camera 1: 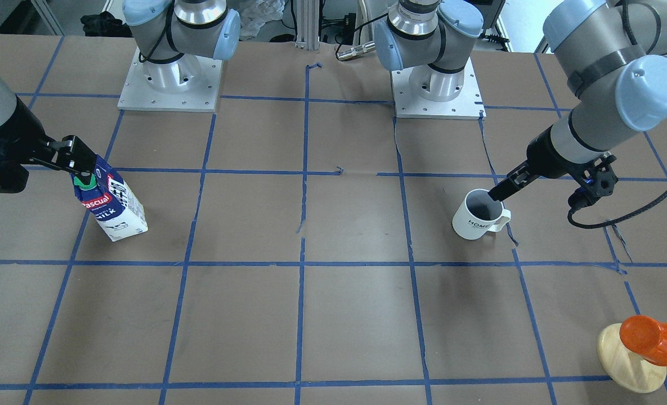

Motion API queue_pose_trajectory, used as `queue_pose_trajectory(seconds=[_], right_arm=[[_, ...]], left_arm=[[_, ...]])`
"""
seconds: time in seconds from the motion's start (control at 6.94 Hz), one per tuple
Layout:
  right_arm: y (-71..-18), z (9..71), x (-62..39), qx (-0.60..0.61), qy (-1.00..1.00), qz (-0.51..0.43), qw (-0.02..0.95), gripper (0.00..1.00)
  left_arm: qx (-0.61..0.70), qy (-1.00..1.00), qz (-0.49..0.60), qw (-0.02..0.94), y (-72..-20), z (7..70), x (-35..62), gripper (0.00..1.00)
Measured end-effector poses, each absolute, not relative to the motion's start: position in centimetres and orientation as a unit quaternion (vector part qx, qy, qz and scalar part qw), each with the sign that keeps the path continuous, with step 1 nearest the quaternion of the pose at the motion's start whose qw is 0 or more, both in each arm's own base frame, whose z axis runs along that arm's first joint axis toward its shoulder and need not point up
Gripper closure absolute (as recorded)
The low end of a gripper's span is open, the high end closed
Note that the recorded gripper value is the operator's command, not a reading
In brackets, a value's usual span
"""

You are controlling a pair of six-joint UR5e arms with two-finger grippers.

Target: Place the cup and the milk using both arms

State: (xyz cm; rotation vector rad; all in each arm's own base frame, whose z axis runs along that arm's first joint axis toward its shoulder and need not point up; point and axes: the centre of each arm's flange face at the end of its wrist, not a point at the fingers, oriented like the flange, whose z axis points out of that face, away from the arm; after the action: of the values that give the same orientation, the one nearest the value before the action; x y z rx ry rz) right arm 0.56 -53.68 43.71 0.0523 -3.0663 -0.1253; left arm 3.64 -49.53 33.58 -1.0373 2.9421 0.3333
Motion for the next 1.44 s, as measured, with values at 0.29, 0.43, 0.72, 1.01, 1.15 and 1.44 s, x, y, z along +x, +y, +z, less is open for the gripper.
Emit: queue_pose_trajectory(seconds=[0.29, 0.43, 0.72, 1.01, 1.15, 1.44], right_arm=[[-53.7, 43.8, 0.3, 0.02, -0.998, -0.04, 0.036, 0.0], [-53.7, 43.9, 0.3, 0.02, -0.998, -0.038, 0.035, 0.0], [-53.8, 43.9, 0.2, 0.02, -0.999, -0.036, 0.035, 0.0], [-53.8, 43.9, 0.3, 0.021, -0.999, -0.036, 0.035, 0.0], [-53.7, 43.9, 0.4, 0.022, -0.998, -0.036, 0.035, 0.0], [-53.6, 43.8, 0.7, 0.028, -0.998, -0.038, 0.035, 0.0]], left_arm=[[-0.341, 0.933, 0.106, 0.034, -48.3, 28.3, 5.2, 0.14], [-0.34, 0.933, 0.113, 0.038, -47.6, 26.4, 5.2, 0.55], [-0.341, 0.932, 0.119, 0.039, -47.2, 25.3, 5.0, 1.0], [-0.342, 0.931, 0.118, 0.037, -47.3, 25.2, 5.1, 1.0], [-0.342, 0.932, 0.117, 0.036, -47.4, 25.2, 5.1, 1.0], [-0.347, 0.932, 0.105, 0.028, -48.2, 26.0, 5.1, 1.0]])
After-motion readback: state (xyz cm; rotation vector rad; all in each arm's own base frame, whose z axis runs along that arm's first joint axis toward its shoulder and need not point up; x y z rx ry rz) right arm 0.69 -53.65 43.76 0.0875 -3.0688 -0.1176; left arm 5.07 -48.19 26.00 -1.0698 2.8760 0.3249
